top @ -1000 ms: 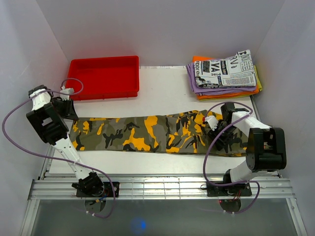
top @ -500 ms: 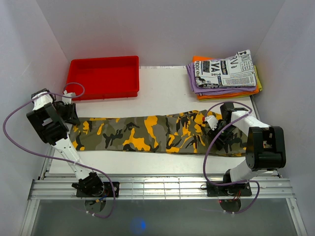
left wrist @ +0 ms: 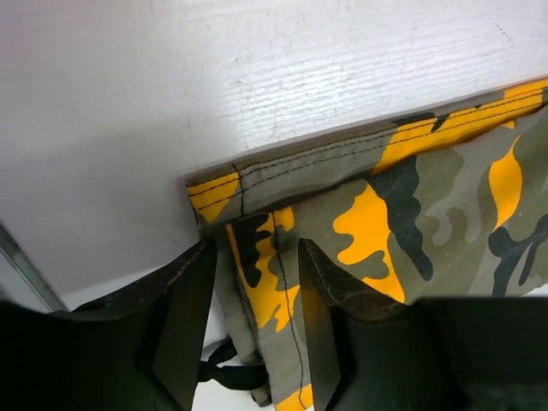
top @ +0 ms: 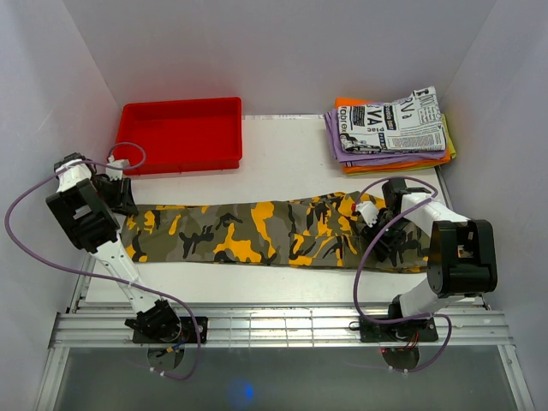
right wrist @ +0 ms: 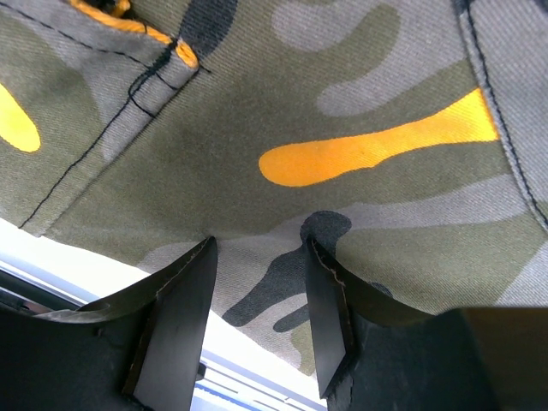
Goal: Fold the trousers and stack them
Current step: Fold the trousers
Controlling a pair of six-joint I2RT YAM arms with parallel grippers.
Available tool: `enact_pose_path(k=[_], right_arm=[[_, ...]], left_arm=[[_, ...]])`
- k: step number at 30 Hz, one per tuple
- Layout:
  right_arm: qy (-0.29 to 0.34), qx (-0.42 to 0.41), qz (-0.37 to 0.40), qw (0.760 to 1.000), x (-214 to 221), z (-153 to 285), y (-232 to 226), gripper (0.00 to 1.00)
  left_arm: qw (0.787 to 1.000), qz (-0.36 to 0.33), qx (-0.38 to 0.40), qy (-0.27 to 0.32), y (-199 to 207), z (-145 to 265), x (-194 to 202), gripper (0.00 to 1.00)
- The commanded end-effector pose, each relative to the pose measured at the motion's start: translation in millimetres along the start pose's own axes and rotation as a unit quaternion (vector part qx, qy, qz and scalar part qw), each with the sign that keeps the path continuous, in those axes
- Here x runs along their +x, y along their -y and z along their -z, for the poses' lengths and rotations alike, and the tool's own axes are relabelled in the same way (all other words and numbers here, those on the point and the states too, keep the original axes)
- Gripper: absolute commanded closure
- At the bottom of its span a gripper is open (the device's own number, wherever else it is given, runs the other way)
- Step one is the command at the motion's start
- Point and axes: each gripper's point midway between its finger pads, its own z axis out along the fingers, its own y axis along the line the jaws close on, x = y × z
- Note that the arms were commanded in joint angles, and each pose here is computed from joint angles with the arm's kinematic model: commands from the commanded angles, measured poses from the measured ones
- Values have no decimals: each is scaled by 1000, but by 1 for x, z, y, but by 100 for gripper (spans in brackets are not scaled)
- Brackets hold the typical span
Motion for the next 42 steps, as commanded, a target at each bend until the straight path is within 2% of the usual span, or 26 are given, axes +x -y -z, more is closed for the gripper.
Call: enact_pose_path(k=[1, 6, 9, 14, 18, 21, 23, 24, 25, 28, 36, 42], right_arm=[[3, -11, -4, 1000, -4, -4, -3, 48], [3, -12, -4, 1000, -5, -4, -4, 49], [3, -11, -2, 1000, -6, -4, -3, 49], [2, -12, -2, 1000, -5, -5, -4, 50], [0, -14, 0, 1000, -5, -5, -5, 50], [-2, -15, 0, 1000, -6, -6, -4, 51], [-1, -14, 3, 1000, -7, -5, -4, 51], [-1, -14, 2, 1000, -7, -5, -3, 50], [-2, -15, 3, 1000, -8, -5, -4, 51], [0, -14, 3, 1000, -9, -5, -3, 51], [-1, -16, 5, 1000, -9, -6, -5, 51], [-1, -16, 5, 1000, -8, -6, -6, 51]], left_arm=[[998, -27, -49, 43, -13, 23, -26, 45], [998, -30, -40, 46, -9, 23, -27, 46], [998, -35, -32, 52, -4, 26, -29, 51], [997, -34, -15, 68, 6, 31, -35, 70], [997, -29, -2, 68, 12, 31, -33, 76], [997, -31, -2, 70, 13, 33, -33, 77], [997, -30, -3, 70, 13, 33, -34, 74], [997, -28, -3, 67, 12, 33, -33, 70], [997, -27, -6, 66, 11, 34, -33, 60], [997, -28, -19, 70, 9, 38, -37, 54], [990, -31, -53, 126, 3, 65, -71, 53], [989, -33, -54, 132, 3, 67, -74, 53]])
